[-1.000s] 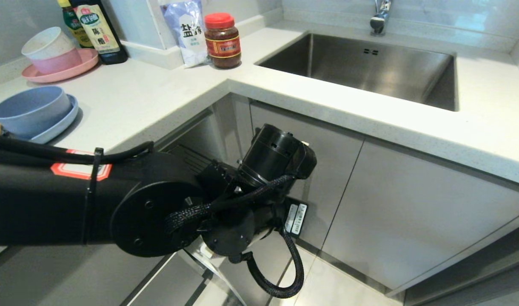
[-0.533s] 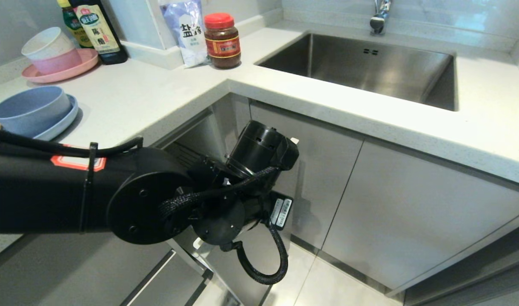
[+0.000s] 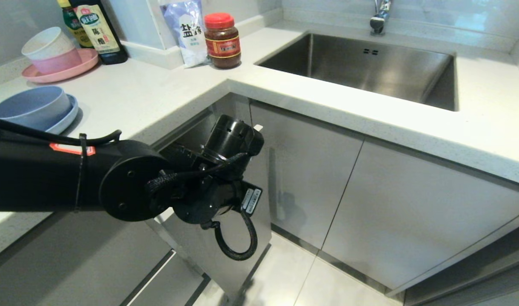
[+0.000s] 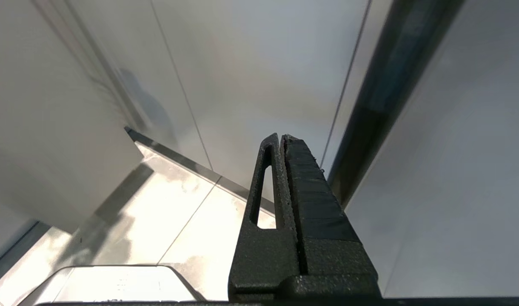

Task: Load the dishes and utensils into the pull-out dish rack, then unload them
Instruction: Close the cupboard

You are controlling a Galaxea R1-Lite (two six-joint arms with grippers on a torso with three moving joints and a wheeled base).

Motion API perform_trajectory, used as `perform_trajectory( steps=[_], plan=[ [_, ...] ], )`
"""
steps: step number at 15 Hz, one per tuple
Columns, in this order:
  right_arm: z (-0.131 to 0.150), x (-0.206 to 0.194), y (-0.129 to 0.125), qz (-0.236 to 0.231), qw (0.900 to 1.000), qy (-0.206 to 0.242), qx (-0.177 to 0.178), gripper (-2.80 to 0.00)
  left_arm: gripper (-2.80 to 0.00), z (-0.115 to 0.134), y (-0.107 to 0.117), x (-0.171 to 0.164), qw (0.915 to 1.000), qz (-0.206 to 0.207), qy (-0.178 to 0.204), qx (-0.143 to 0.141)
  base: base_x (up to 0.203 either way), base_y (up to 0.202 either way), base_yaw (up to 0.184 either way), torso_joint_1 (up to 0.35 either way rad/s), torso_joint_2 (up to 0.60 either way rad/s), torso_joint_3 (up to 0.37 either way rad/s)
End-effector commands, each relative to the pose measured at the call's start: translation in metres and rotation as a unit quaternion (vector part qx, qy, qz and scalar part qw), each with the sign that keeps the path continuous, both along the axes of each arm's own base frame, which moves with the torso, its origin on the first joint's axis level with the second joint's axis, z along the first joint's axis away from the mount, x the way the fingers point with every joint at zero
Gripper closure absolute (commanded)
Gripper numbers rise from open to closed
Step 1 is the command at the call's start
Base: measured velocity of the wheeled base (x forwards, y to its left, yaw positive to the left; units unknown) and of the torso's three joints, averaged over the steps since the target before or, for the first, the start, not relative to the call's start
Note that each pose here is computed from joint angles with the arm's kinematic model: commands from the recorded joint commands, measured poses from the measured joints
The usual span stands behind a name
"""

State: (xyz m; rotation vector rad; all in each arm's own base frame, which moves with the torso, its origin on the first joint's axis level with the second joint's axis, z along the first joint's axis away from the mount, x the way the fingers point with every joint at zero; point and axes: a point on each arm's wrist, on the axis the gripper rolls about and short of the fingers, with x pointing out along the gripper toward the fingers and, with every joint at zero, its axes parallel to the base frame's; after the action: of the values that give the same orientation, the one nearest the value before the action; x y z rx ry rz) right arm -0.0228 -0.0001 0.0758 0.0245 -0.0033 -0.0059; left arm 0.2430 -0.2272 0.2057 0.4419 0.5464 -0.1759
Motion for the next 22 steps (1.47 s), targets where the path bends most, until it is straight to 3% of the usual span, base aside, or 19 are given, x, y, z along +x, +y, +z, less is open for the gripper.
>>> perform_trajectory(
  steps=[1, 7, 16, 22],
  plan=[
    [0.000, 0.000, 0.000, 0.000, 1.000, -0.001, 0.000, 0.00, 0.00, 0.002, 0.016, 0.011, 0.9997, 0.023, -0.003, 0.011, 0.000, 0.000, 0.000, 0.000, 0.00, 0.000],
    [0.000, 0.000, 0.000, 0.000, 1.000, -0.001, 0.000, 0.00, 0.00, 0.005, 0.055, 0.037, 0.9964, 0.072, -0.005, 0.044, 0.000, 0.000, 0.000, 0.000, 0.00, 0.000],
    [0.000, 0.000, 0.000, 0.000, 1.000, -0.001, 0.000, 0.00, 0.00, 0.007, 0.066, 0.042, 0.9940, 0.091, -0.009, 0.061, 0.000, 0.000, 0.000, 0.000, 0.00, 0.000],
    [0.000, 0.000, 0.000, 0.000, 1.000, -0.001, 0.000, 0.00, 0.00, 0.009, 0.089, 0.055, 0.9897, 0.125, -0.012, 0.068, 0.000, 0.000, 0.000, 0.000, 0.00, 0.000]
  ],
)
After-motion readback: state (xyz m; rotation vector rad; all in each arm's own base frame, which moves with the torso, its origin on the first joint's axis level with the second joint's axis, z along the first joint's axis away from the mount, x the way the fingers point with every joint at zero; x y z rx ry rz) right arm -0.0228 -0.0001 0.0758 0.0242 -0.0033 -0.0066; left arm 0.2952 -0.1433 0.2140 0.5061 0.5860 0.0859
